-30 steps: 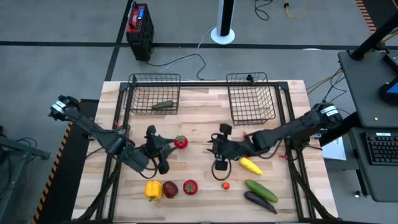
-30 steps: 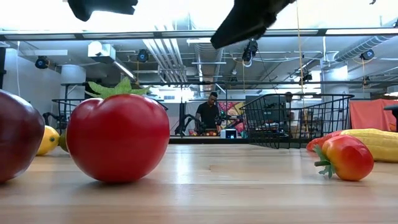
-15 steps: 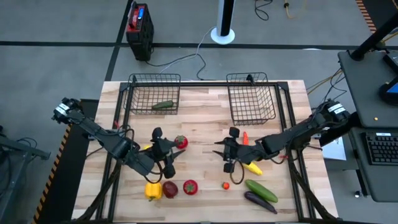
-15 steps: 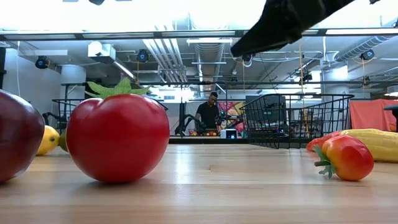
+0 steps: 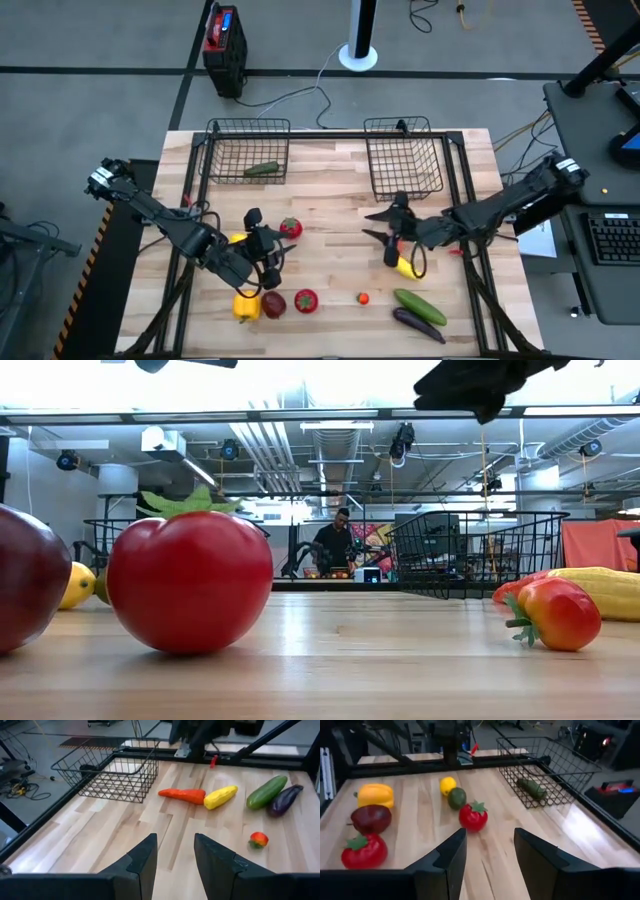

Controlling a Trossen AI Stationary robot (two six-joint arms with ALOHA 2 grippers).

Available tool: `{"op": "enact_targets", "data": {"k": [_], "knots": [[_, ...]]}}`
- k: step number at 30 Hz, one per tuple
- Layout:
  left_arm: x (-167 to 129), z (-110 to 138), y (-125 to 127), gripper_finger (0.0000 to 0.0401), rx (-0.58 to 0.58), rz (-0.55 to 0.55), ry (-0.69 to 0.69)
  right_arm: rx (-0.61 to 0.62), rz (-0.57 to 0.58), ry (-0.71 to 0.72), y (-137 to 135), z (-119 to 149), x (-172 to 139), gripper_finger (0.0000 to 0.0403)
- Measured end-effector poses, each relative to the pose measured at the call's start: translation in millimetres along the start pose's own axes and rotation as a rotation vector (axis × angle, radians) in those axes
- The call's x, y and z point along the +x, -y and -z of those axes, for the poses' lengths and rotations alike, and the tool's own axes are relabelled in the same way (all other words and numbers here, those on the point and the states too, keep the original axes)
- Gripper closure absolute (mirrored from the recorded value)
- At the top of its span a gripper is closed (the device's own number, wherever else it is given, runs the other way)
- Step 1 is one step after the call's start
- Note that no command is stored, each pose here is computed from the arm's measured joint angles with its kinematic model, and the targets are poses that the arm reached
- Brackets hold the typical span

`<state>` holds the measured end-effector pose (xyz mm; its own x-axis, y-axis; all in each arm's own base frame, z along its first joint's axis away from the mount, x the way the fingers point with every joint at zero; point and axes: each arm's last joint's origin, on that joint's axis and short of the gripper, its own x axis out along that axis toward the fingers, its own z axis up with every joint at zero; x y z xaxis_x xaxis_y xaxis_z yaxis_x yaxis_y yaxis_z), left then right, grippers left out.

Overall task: Sort produce into baskets
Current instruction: Put the top red tomato into the right black wire basket

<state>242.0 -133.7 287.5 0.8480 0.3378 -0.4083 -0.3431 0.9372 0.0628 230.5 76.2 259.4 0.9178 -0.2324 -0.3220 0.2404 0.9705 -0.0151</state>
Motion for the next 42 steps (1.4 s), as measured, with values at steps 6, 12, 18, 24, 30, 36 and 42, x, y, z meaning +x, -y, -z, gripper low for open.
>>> {"op": "enact_targets", "data": {"k": [6,12,18,24,30,36,42], "knots": [[0.4,3.6,-1.2,0.0283,0.012,-0.008,-0.019,0.144,0.021,-0.066,12.7,1.1,-17.9,0.0245],[1.8,5.0,-3.7,0.0272,0.028,-0.027,-0.032,0.176,0.047,-0.106,15.4,5.6,-20.0,0.0245],[5.8,6.5,-6.2,0.0222,0.026,-0.025,-0.062,0.157,0.069,-0.114,13.8,8.5,-15.2,0.0245],[13.9,15.1,-7.3,0.011,0.019,-0.076,-0.11,0.146,0.083,-0.12,12.4,10.6,-12.0,0.0245],[28.2,26.2,-9.1,0.0019,0.041,-0.162,-0.156,0.146,0.084,-0.122,12.2,10.8,-11.7,0.0245],[47.3,44.3,-7.2,0.0011,0.101,-0.226,-0.206,0.141,0.108,-0.116,12.5,11.3,-11.0,0.0245],[61.5,59.0,-3.2,0.0028,0.15,-0.256,-0.245,0.134,0.111,-0.124,11.9,12.8,-9.5,0.0245]]}}
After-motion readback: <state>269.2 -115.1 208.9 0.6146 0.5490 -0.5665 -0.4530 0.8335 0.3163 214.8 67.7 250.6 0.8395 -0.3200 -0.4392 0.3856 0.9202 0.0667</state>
